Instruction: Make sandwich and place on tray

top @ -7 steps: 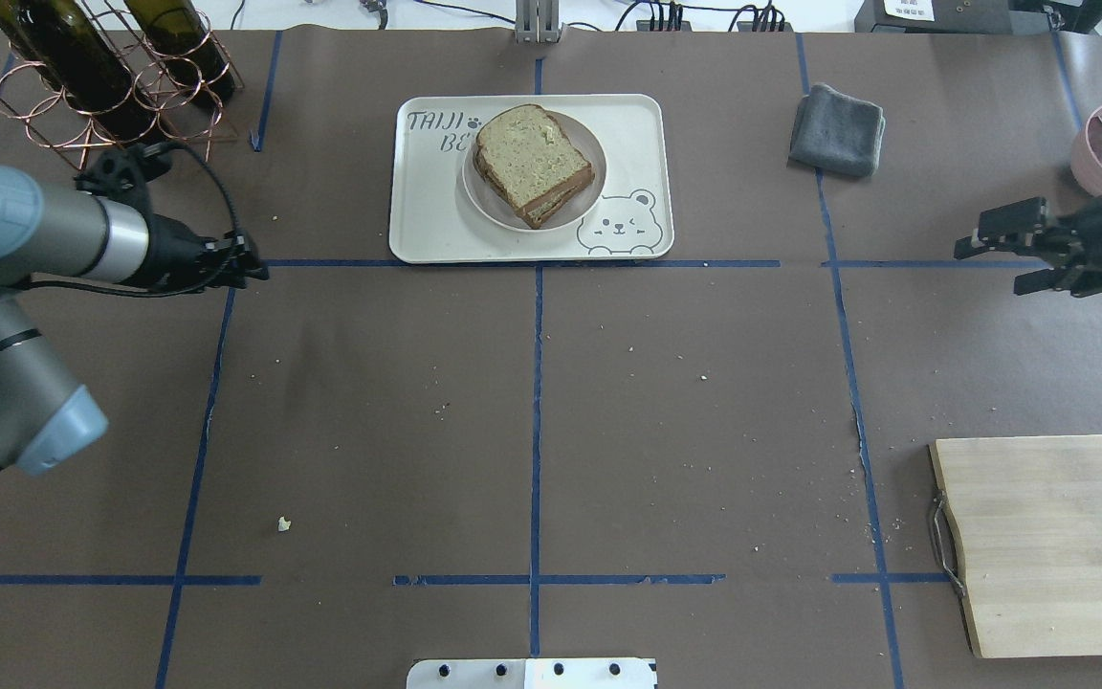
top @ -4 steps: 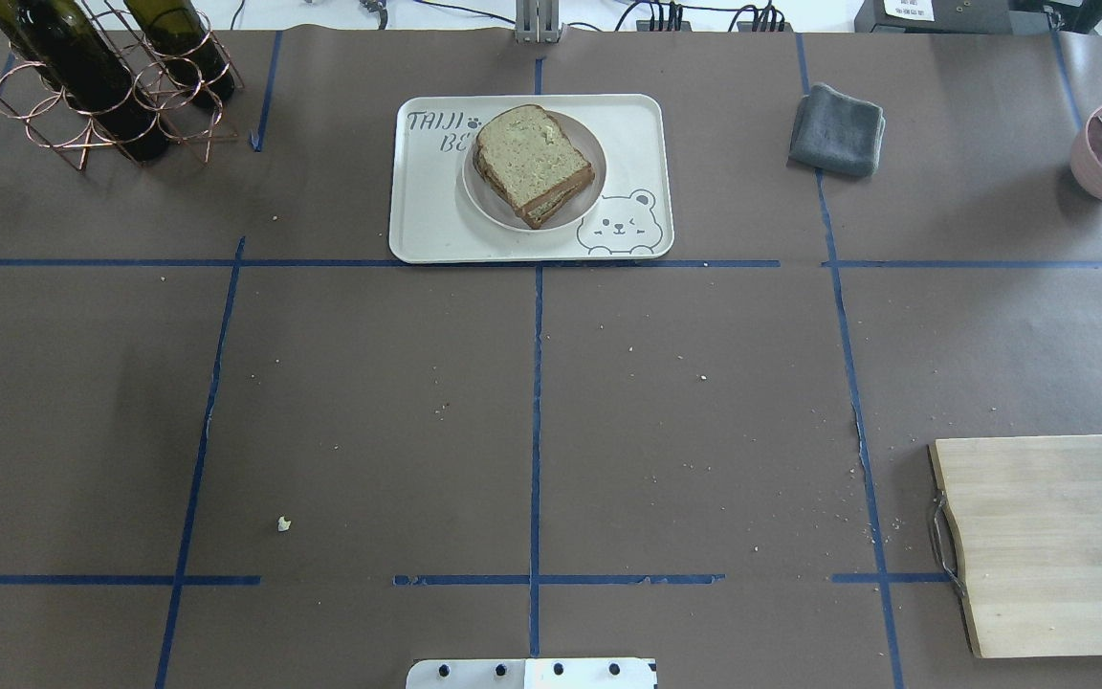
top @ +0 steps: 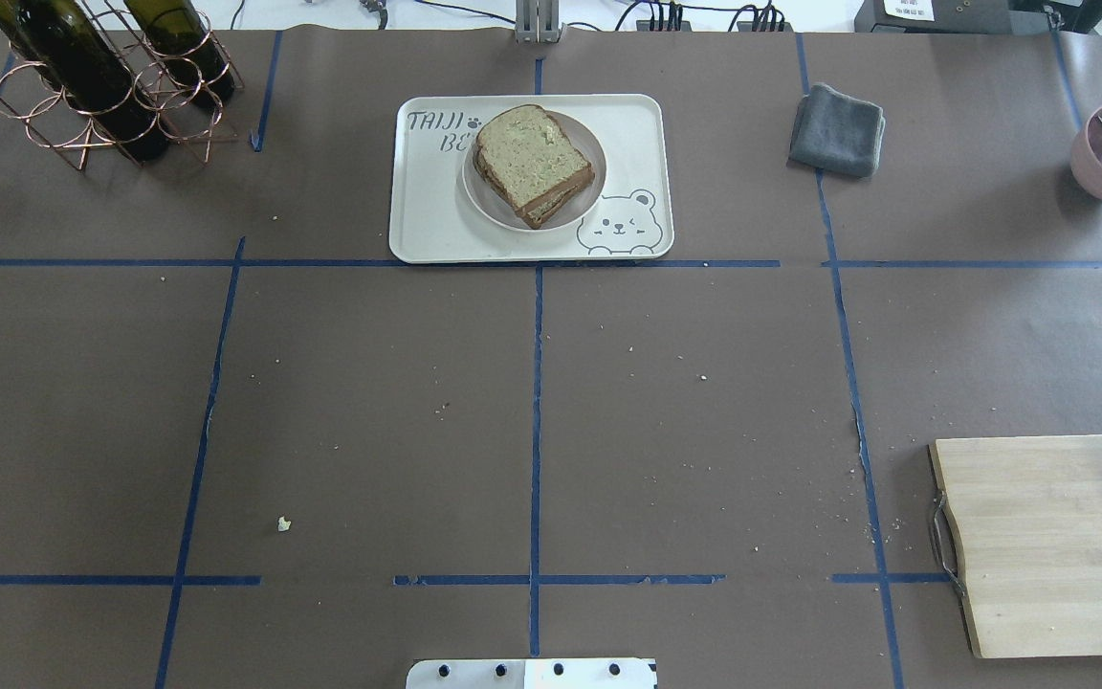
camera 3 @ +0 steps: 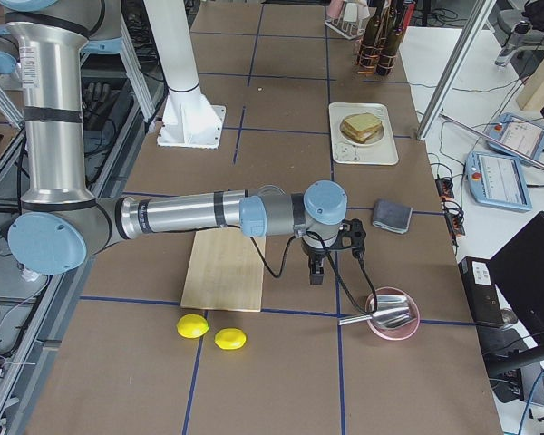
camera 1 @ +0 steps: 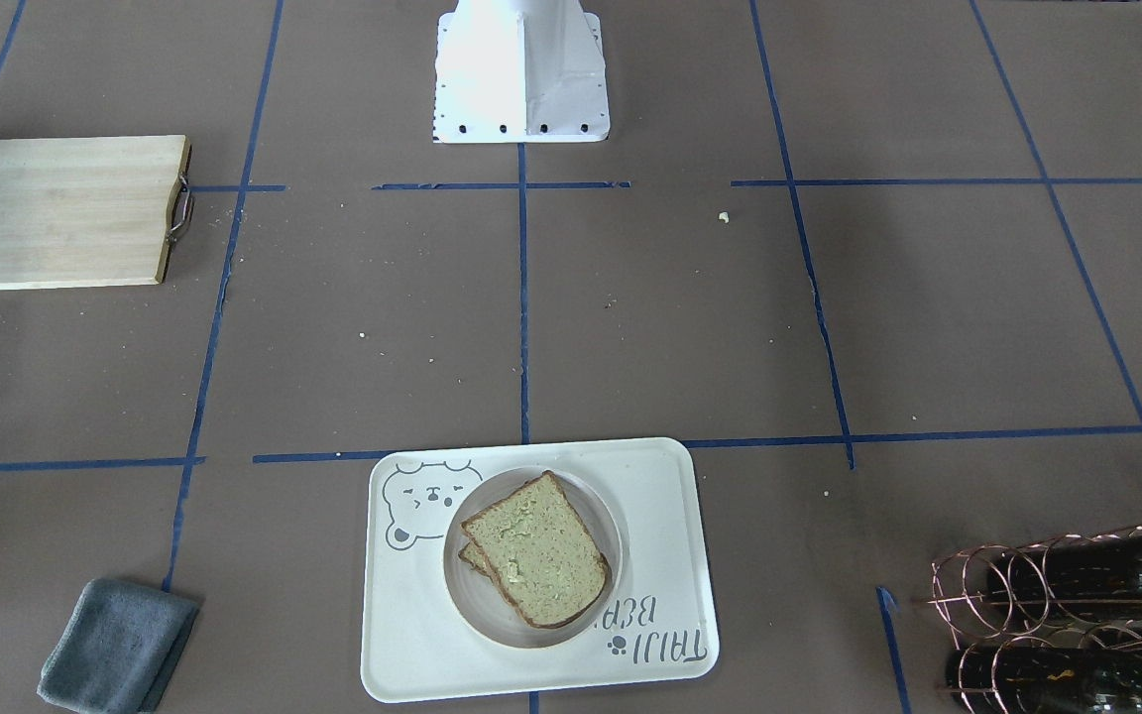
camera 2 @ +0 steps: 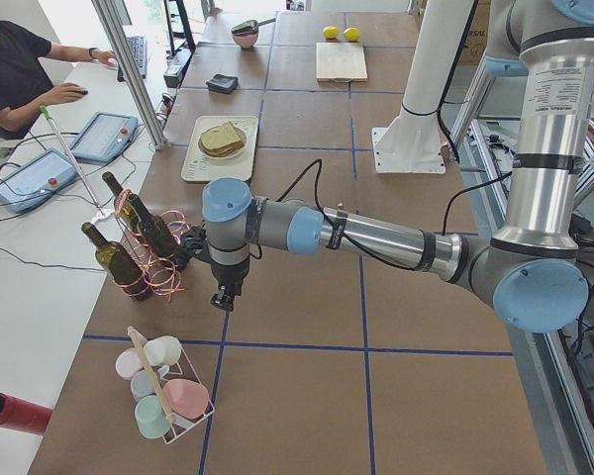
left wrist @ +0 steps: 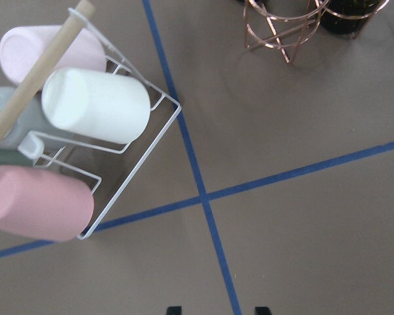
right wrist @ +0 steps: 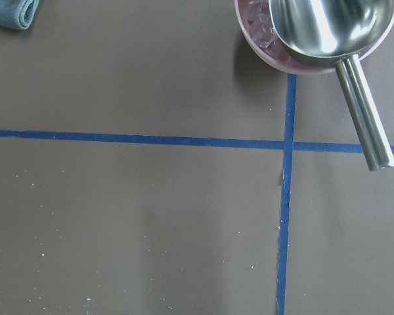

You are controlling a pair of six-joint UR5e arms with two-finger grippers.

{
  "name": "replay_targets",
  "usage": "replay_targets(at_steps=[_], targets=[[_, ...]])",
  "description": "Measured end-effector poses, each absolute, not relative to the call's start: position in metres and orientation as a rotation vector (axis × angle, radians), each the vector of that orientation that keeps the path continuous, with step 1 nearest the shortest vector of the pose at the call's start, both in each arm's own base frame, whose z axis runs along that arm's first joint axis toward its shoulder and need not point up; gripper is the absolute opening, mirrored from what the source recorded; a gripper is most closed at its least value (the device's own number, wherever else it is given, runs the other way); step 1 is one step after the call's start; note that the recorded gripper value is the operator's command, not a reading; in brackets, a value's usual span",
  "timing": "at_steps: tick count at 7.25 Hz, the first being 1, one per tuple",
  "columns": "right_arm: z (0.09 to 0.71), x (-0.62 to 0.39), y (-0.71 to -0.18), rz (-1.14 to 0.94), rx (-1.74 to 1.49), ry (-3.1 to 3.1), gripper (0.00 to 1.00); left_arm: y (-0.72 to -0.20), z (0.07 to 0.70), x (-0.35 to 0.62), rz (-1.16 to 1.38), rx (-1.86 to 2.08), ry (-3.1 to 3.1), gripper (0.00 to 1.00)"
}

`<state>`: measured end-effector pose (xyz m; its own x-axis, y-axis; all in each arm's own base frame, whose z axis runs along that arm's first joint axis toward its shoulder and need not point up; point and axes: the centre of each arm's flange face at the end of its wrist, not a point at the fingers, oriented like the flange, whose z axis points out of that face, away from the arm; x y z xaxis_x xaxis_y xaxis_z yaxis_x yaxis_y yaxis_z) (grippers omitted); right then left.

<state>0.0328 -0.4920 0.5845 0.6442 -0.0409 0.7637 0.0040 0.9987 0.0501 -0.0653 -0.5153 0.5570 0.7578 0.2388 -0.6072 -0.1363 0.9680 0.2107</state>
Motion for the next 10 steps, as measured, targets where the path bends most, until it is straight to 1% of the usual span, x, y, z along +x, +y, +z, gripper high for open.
replay_targets(at_steps=[3, 7, 8, 10], targets=[[0.583, 0.022, -0.492, -0.058, 0.032, -0.868, 1.0, -0.503, 0.557, -0.066, 0.193, 0.106, 0.752, 1.0], [0.577, 0.021, -0.503, -0.07, 0.053, -0.816, 1.0, -0.479, 0.583, -0.063, 0.173, 0.061, 0.789, 1.0], [0.578, 0.021, -0.506, -0.071, 0.053, -0.806, 1.0, -0.477, 0.588, -0.063, 0.167, 0.05, 0.79, 1.0], [0.573, 0.02, -0.513, -0.076, 0.063, -0.795, 1.0, -0.496, 0.589, -0.061, 0.172, 0.056, 0.787, 1.0]])
